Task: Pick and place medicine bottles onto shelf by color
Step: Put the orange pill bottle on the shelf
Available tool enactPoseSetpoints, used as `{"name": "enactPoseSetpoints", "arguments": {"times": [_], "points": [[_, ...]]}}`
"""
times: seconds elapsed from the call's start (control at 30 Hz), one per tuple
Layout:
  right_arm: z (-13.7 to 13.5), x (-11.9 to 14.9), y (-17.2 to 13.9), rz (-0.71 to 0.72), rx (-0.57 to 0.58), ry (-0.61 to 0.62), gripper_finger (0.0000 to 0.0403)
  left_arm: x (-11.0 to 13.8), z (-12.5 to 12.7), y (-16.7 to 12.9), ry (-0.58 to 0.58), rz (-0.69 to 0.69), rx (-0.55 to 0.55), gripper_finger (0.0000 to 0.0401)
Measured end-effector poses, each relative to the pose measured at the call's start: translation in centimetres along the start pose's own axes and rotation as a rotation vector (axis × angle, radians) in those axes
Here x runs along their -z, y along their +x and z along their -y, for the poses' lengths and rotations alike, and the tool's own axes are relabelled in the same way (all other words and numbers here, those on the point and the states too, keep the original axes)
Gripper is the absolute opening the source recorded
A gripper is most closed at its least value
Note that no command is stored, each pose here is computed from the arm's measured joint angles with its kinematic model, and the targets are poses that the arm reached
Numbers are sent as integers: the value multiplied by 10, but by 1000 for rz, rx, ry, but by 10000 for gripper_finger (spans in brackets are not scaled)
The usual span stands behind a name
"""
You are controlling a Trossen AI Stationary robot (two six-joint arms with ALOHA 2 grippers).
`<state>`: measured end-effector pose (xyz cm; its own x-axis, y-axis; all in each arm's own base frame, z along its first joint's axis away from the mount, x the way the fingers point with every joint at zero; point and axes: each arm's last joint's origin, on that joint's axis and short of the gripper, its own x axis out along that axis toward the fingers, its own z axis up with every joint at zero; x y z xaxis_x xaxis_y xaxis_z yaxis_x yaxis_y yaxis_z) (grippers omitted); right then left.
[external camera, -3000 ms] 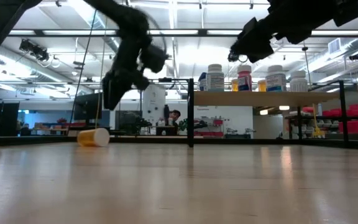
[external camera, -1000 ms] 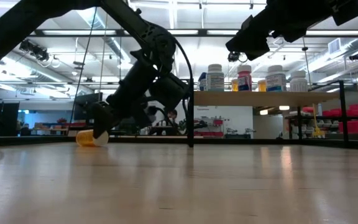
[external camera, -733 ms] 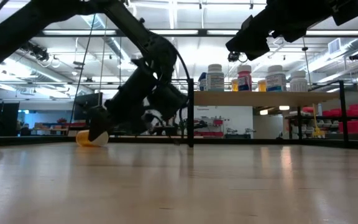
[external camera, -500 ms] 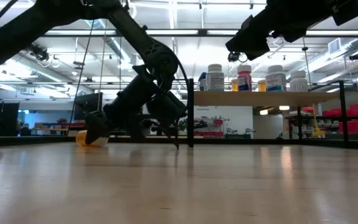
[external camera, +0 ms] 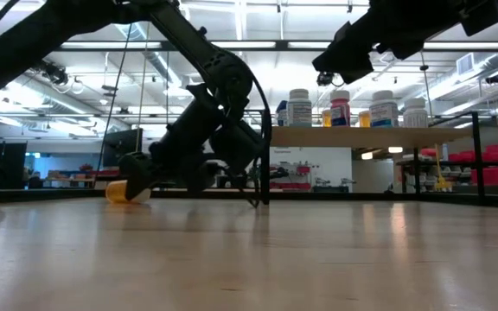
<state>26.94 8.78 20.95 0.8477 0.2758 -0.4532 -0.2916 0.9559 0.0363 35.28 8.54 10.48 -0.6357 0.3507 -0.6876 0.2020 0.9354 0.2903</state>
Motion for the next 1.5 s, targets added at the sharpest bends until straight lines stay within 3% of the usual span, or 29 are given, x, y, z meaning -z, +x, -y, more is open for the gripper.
{"name": "enactPoseSetpoints", "arguments": {"times": [0.5,0.83,0.97,1.17,1.3,1.5], "points": [[2,0,0,2,6,15,257,1,-3,1,25,-11,-22,282],[2,0,0,1,7,16,257,2,-2,0,30,-21,-26,201],[2,0,0,1,6,17,257,3,-1,0,24,-33,-26,201],[2,0,0,2,6,17,257,6,0,-2,16,-47,-27,241],[2,0,0,1,6,18,257,5,-3,-15,-45,-1,-35,229],[2,0,0,1,6,18,257,6,-25,-60,-171,186,-16,175]]}}
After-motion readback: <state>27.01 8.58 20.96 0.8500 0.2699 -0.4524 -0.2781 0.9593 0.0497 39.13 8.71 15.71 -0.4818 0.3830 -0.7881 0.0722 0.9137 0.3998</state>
